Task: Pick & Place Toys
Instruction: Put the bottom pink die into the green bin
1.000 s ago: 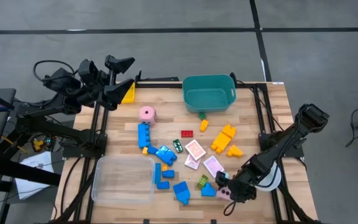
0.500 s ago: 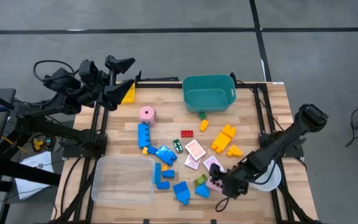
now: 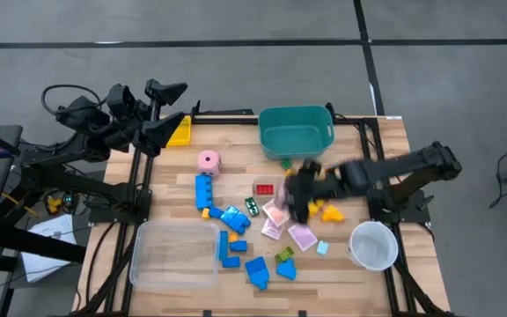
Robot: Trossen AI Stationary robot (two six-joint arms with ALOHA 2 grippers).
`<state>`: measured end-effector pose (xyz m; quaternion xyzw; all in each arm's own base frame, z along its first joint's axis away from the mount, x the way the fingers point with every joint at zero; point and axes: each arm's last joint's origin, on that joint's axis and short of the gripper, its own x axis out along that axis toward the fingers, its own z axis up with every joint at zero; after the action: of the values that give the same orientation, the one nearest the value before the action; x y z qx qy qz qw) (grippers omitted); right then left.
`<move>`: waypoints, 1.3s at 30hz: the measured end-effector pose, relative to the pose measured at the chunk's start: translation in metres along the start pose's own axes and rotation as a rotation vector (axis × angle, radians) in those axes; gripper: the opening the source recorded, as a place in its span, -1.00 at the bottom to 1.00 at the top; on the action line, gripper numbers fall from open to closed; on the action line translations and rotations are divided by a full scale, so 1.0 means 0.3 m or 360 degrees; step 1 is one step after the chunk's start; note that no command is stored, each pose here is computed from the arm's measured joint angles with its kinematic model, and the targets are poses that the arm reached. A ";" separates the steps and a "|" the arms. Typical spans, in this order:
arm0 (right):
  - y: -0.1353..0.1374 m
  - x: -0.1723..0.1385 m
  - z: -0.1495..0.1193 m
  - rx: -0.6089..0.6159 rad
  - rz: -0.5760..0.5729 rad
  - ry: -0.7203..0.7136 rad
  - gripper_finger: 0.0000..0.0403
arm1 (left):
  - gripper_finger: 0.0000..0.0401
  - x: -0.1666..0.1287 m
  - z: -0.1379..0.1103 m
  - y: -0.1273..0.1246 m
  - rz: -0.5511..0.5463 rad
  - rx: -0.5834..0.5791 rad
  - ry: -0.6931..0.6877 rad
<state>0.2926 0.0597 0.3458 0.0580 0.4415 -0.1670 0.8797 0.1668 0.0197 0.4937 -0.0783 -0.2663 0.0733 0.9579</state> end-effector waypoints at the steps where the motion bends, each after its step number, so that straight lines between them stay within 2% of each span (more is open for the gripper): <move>1: -0.040 -0.001 0.022 0.0186 -0.0046 0.0009 0.47 | 0.98 -0.003 -0.002 0.001 0.0004 0.0004 0.0026; 4: -0.146 0.003 0.074 0.0660 -0.0142 -0.0019 0.47 | 0.98 -0.009 -0.016 0.005 0.0021 0.0049 0.0114; 10: -0.354 0.048 0.137 0.1387 -0.0306 -0.0167 0.47 | 0.98 -0.012 -0.055 0.012 0.0043 0.0175 0.0302; 12: -0.428 0.057 0.146 0.1556 -0.0371 -0.0207 0.47 | 0.98 -0.010 -0.066 0.014 0.0059 0.0212 0.0343; 15: -0.526 0.063 0.146 0.1684 -0.0474 -0.0225 0.47 | 0.98 -0.010 -0.085 0.018 0.0064 0.0269 0.0426; 21: -0.656 0.082 0.136 0.1662 -0.0616 -0.0189 0.47 | 0.98 0.006 -0.117 0.025 0.0123 0.0316 0.0491; 24: -0.716 0.105 0.114 0.1642 -0.0689 -0.0071 0.47 | 0.98 0.015 -0.133 0.037 0.0219 0.0336 0.0512; 32: -0.854 0.308 0.075 0.1567 -0.0827 0.0276 0.47 | 0.98 0.036 -0.159 0.056 0.0313 0.0361 0.0537; 35: -0.878 0.383 0.060 0.1551 -0.0803 0.0387 0.47 | 0.98 0.039 -0.162 0.063 0.0333 0.0362 0.0542; 39: -0.882 0.423 0.048 0.1518 -0.0821 0.0464 0.47 | 0.98 0.041 -0.163 0.068 0.0352 0.0359 0.0538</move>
<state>0.2824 -0.2226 0.2655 0.3620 0.4339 -0.5483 0.6165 0.2008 0.0364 0.4546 -0.0106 -0.0818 0.1928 0.9778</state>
